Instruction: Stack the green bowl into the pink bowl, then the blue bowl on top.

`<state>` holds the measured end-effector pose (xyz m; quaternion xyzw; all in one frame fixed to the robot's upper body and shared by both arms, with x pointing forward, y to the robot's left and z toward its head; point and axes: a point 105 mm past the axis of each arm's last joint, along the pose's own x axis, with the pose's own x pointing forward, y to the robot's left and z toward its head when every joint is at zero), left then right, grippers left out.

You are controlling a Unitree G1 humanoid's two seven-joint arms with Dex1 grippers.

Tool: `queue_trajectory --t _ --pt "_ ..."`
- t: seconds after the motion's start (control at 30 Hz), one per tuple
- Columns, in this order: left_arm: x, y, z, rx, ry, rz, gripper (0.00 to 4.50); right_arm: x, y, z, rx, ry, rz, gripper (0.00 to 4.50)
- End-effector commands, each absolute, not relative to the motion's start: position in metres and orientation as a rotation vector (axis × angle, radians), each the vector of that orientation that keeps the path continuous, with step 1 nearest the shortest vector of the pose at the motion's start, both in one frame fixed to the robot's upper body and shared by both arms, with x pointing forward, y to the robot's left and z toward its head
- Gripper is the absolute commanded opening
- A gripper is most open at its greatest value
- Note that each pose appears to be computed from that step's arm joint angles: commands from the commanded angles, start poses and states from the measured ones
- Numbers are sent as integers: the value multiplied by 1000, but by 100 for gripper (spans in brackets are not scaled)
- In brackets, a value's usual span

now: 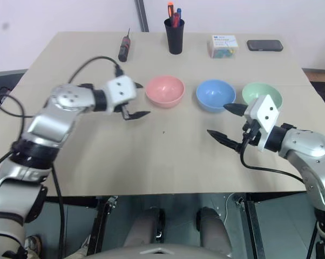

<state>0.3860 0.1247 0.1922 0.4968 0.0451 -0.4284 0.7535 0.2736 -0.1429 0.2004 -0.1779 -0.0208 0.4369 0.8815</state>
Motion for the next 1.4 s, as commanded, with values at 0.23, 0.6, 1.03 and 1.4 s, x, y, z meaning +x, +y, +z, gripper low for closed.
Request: queue_trajectory --t 0.23,0.6,1.03,1.4 --pt "412 101 192 1326 54 -1026 234 260 -139 208 -404 -115 835 450" --pt "376 83 188 1205 68 -1356 14 258 -148 205 -411 -115 771 450" --pt "304 64 175 1151 37 -1694 14 262 -151 200 -416 -113 757 450" --pt "311 53 178 1136 -2 -1621 374 271 -164 195 -453 -89 708 450"
